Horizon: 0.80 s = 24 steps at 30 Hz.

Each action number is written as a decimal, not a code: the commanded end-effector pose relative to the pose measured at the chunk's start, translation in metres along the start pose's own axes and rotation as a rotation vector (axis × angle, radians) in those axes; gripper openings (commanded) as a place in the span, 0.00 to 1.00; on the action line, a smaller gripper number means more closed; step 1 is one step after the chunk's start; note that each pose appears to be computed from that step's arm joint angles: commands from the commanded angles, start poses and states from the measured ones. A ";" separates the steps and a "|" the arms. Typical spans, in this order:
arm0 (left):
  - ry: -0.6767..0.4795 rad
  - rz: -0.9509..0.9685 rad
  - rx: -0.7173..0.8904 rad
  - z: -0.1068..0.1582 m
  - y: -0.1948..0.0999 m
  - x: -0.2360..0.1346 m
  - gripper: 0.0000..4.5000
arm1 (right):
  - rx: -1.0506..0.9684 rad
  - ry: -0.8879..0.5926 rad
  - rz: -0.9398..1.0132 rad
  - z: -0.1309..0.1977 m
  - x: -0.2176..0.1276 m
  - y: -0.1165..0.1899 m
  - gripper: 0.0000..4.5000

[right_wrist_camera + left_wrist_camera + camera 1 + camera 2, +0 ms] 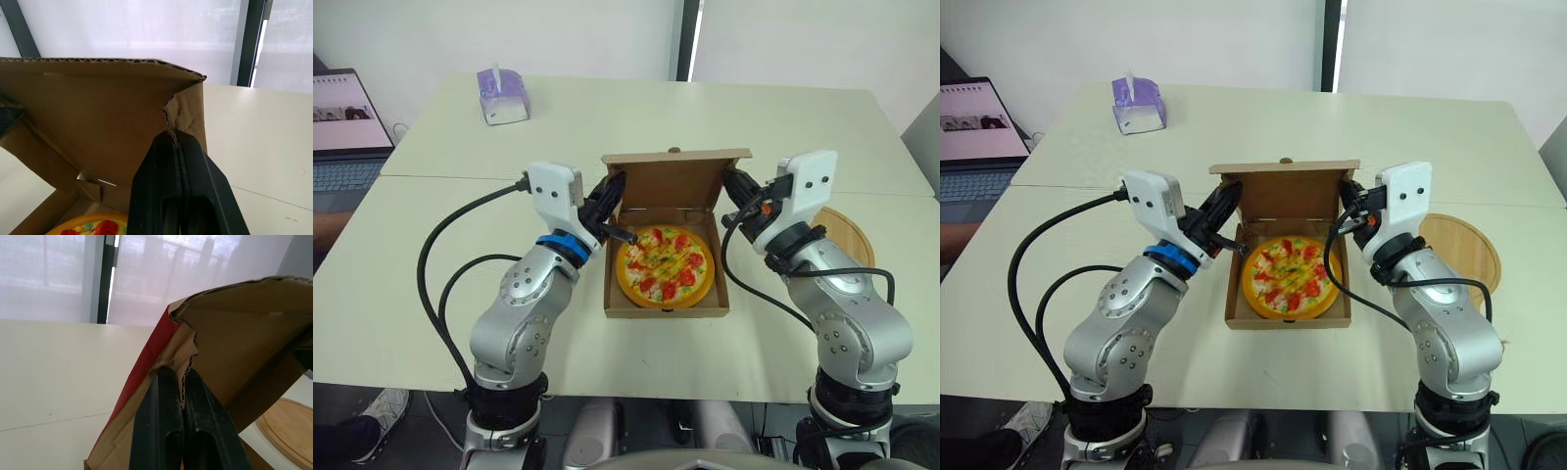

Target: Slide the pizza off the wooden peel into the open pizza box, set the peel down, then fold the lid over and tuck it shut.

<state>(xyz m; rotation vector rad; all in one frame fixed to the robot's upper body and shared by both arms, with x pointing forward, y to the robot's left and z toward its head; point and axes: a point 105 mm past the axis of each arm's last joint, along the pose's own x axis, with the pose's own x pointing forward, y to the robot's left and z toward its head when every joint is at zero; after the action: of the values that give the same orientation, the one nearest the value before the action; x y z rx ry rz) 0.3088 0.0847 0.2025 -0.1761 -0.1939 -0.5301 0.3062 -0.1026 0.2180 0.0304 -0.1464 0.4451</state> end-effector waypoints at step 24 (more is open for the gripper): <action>0.051 -0.100 0.087 -0.003 -0.002 -0.033 0.00 | -0.024 -0.025 0.154 -0.002 -0.020 0.041 0.00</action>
<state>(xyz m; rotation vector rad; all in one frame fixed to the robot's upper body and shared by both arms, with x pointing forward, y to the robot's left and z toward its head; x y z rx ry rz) 0.2892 0.1096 0.1884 -0.0613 -0.1646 -0.5474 0.2826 -0.0896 0.2094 0.0111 -0.1515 0.5056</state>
